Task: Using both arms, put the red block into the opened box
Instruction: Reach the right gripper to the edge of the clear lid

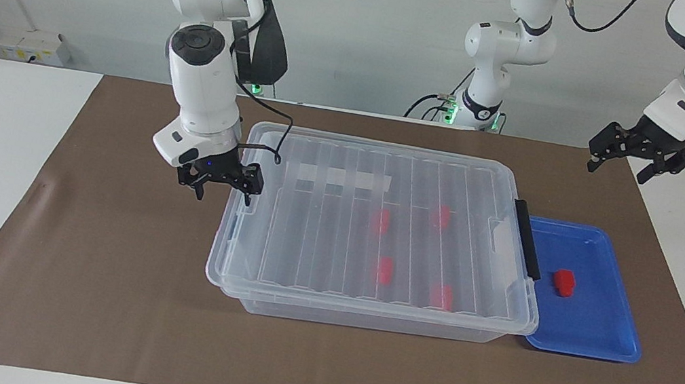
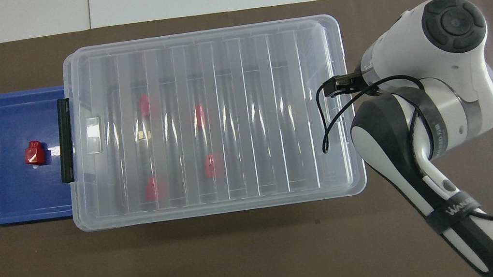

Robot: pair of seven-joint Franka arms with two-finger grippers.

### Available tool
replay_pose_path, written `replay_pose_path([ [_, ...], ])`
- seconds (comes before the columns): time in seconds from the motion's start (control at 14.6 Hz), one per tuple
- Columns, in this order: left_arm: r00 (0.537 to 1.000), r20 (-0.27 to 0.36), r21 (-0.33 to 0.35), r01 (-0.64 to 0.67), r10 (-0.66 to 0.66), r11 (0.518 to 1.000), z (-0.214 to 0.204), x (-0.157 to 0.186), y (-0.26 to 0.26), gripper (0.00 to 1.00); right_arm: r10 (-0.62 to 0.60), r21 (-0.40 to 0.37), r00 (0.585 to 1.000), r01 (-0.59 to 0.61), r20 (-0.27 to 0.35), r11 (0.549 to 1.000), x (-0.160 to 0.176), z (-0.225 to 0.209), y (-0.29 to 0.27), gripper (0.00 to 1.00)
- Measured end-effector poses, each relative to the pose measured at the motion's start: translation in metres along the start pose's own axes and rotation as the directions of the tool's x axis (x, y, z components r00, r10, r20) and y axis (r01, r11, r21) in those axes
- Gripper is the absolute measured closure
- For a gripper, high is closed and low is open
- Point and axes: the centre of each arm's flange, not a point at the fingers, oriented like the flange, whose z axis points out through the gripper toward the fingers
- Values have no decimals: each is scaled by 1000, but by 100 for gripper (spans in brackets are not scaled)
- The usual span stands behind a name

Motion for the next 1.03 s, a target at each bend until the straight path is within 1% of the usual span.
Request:
replay_pose_path([
  [0.48, 1000, 0, 0, 1, -1, 1000, 0, 0, 0, 0, 13, -37, 1000, -13, 10, 999, 3, 2, 19, 0],
  [0.76, 1000, 0, 0, 1, -1, 1000, 0, 0, 0, 0, 4, -96, 1000, -2, 19, 995, 3, 3, 33, 0],
  [1.03, 1000, 0, 0, 1, -1, 1000, 0, 0, 0, 0, 10, -105, 999, -6, 34, 994, 5, 3, 49, 0],
])
